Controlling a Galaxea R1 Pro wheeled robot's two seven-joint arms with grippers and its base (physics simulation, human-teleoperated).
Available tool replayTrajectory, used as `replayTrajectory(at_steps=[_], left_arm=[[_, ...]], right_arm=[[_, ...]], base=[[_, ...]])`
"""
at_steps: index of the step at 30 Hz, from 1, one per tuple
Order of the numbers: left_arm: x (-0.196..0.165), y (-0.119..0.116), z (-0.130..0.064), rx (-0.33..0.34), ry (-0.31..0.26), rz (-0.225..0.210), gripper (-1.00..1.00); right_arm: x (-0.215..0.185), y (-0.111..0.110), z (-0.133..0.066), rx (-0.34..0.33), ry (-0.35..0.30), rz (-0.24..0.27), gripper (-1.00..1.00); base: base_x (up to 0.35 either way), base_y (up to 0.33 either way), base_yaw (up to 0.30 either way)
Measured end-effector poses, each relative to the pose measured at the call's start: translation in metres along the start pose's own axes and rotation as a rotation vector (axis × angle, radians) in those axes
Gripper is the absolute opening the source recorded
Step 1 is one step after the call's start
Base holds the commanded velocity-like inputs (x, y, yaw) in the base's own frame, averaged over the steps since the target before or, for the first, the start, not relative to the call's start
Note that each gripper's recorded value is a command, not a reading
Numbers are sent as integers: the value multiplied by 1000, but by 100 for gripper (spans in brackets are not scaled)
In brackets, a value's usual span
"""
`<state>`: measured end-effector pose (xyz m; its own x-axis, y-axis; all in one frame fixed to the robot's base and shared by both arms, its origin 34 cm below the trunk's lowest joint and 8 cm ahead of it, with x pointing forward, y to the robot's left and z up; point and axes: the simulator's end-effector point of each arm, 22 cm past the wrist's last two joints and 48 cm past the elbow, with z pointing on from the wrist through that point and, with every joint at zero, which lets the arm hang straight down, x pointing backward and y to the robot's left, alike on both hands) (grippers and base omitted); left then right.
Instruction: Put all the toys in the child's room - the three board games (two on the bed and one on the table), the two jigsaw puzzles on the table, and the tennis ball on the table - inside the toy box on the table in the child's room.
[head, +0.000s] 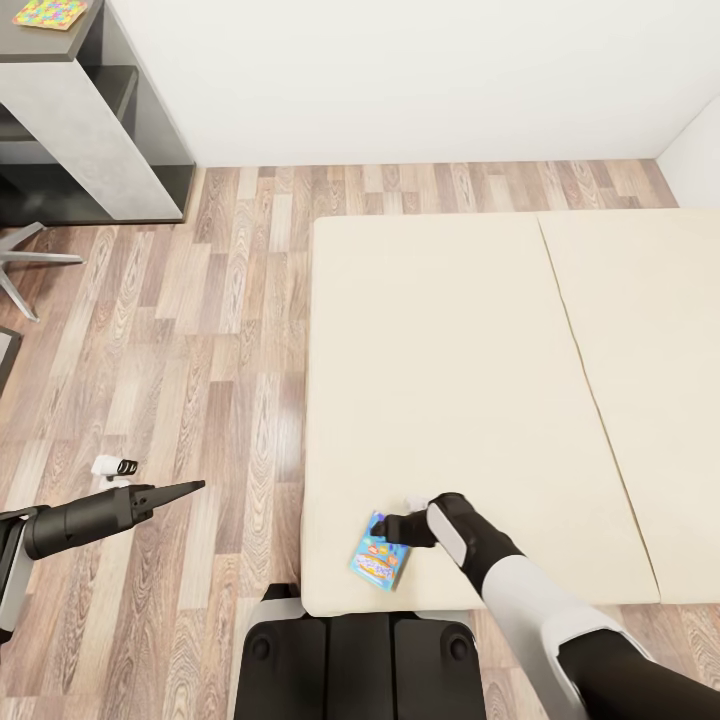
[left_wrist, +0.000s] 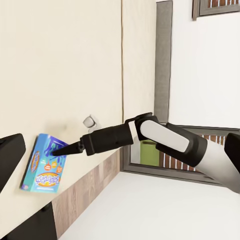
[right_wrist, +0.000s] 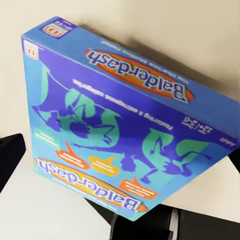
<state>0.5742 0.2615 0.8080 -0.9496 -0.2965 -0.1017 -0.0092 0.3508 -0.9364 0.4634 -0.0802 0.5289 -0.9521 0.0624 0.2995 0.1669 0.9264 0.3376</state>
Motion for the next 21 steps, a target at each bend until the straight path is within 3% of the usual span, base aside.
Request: replayTrajectory(at_steps=[10, 21], left_arm=[[0, 0, 0, 0, 0, 0, 100], [0, 0, 0, 0, -1, 0, 100]], right_arm=[[3, 33, 4, -43, 4, -10, 100], [1, 43, 3, -69, -2, -15, 100]], base=[[0, 0, 0], [0, 0, 0]])
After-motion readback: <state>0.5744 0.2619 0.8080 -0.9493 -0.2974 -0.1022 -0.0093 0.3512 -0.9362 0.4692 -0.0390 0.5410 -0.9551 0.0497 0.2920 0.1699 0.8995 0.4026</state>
